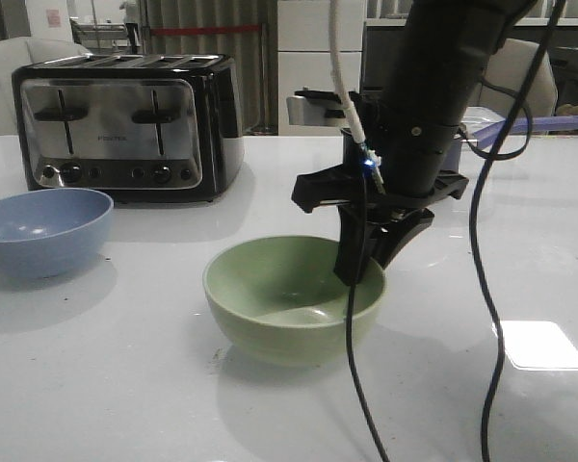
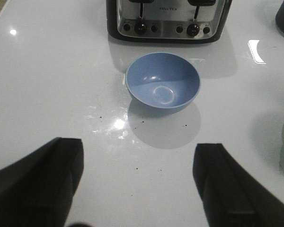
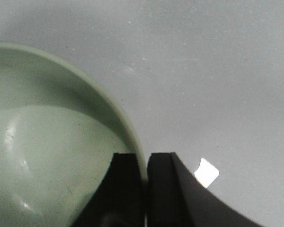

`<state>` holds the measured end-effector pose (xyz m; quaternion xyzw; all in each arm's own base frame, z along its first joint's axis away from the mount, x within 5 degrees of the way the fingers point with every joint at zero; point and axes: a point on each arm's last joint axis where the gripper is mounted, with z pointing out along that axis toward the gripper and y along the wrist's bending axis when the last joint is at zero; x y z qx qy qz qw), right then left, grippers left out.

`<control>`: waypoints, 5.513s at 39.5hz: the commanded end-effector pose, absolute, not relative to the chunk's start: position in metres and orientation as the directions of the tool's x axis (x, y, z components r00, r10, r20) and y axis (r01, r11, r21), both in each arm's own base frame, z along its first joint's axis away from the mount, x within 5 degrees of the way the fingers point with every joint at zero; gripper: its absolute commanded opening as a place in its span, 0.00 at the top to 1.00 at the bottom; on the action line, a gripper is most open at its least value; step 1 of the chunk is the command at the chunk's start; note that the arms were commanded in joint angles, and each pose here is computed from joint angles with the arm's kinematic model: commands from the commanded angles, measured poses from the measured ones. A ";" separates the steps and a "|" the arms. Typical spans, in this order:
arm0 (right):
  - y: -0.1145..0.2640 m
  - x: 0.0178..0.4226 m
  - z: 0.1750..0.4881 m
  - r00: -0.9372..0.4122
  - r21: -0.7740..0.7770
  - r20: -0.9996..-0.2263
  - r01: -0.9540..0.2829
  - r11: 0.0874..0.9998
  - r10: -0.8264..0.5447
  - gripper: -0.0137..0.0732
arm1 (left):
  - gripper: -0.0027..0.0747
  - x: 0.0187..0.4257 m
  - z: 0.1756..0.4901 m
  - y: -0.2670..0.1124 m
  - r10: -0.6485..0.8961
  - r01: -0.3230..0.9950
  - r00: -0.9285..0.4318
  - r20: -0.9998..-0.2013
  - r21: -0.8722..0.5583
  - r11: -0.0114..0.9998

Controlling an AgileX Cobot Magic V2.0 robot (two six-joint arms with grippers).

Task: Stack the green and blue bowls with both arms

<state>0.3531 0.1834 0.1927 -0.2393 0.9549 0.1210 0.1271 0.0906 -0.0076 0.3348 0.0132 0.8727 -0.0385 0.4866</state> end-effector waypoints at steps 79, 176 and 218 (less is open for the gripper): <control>0.045 0.067 0.340 -0.406 0.008 -0.875 -0.559 0.829 -0.264 0.33 | 0.26 0.109 0.345 -0.007 0.002 0.061 -0.504 -0.864 -0.033 0.998; 0.045 0.067 0.340 -0.408 0.009 -0.873 -0.559 0.829 -0.266 0.33 | 0.84 0.379 0.301 -0.040 0.155 0.191 -0.843 -0.516 -0.018 0.981; 0.045 0.067 0.340 -0.408 0.009 -0.873 -0.559 0.829 -0.266 0.33 | 0.84 0.305 0.303 -0.238 0.511 0.669 -0.649 -0.564 -0.103 0.736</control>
